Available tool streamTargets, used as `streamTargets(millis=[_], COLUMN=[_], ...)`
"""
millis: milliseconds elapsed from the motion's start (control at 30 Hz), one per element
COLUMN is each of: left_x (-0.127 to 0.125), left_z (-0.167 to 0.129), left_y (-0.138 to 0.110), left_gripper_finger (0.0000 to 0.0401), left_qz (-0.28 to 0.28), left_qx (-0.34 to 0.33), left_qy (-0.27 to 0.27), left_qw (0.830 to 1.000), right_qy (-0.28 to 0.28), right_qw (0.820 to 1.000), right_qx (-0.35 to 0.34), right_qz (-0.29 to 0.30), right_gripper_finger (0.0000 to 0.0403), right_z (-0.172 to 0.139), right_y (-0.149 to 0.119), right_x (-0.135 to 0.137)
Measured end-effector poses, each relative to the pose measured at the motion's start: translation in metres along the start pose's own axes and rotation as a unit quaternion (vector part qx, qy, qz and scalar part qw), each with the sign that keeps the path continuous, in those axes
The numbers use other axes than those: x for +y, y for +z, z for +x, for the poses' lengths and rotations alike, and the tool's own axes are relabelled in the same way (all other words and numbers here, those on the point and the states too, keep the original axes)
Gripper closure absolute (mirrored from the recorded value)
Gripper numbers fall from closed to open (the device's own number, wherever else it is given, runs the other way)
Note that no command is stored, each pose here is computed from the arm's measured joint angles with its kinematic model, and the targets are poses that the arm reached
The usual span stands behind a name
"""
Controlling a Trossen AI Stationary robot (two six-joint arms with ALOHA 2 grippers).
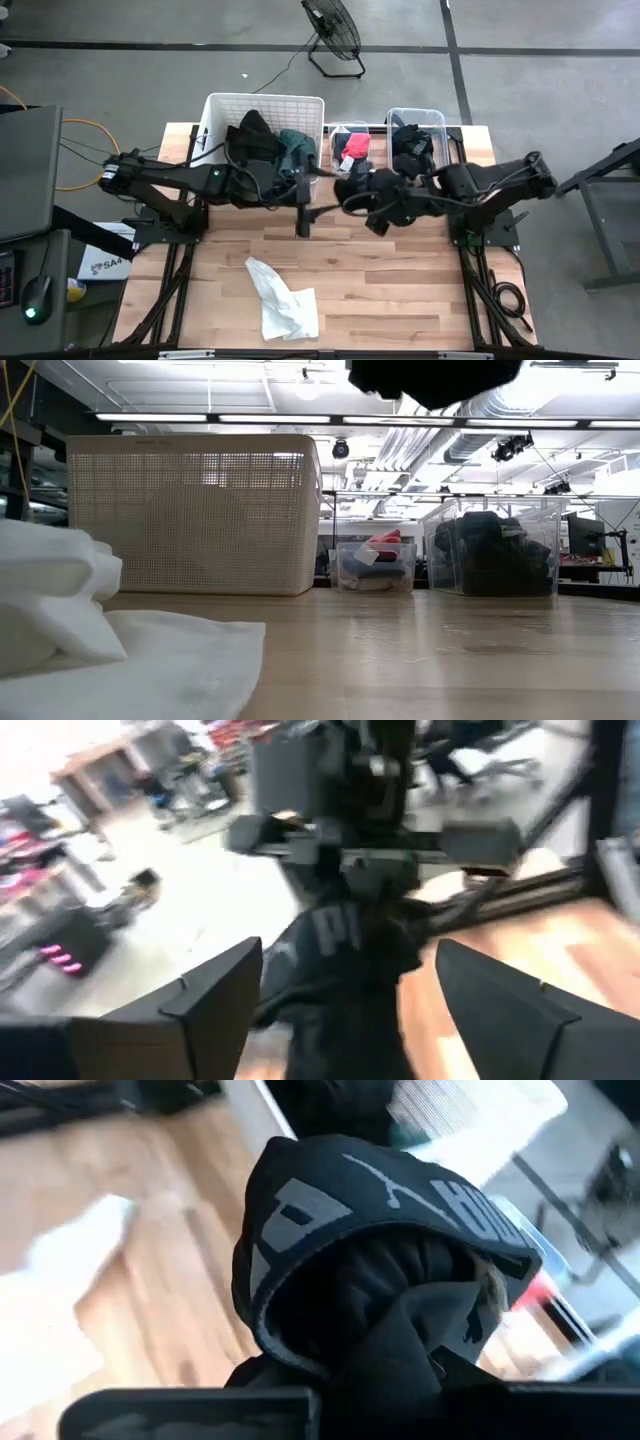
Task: Pick & Place Cloths
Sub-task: Put the black boxer short into the right transparent bin
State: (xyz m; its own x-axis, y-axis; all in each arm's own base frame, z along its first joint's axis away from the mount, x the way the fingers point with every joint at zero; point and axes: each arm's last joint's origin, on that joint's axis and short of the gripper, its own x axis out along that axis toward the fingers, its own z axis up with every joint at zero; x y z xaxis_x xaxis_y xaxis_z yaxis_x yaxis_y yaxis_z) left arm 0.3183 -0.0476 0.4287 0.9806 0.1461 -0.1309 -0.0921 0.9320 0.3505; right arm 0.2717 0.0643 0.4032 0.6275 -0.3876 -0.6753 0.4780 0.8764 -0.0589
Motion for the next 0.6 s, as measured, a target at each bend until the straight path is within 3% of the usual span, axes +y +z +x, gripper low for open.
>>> streamTargets(millis=[200,367,600], left_x=[0.012,0.017,0.020], left_z=[-0.022,-0.033,-0.040], left_y=[0.002,0.000,-0.002], left_gripper_finger=[0.0096,0.0096,0.0095], left_qz=[0.005,0.011,-0.010], left_qx=[0.032,0.060,0.083], left_qy=[0.050,0.075,0.087], left_qw=[0.998,0.995,0.993], right_qy=[-0.059,-0.127,-0.148], right_qw=[0.995,0.981,0.976], right_qx=[0.078,0.147,0.159], right_qz=[0.018,0.010,0.023], right_gripper_finger=[0.0370,0.0369,0.0369], right_z=[0.002,-0.002,-0.011], right_y=[-0.006,-0.012,-0.007], right_x=[-0.035,-0.071,-0.123])
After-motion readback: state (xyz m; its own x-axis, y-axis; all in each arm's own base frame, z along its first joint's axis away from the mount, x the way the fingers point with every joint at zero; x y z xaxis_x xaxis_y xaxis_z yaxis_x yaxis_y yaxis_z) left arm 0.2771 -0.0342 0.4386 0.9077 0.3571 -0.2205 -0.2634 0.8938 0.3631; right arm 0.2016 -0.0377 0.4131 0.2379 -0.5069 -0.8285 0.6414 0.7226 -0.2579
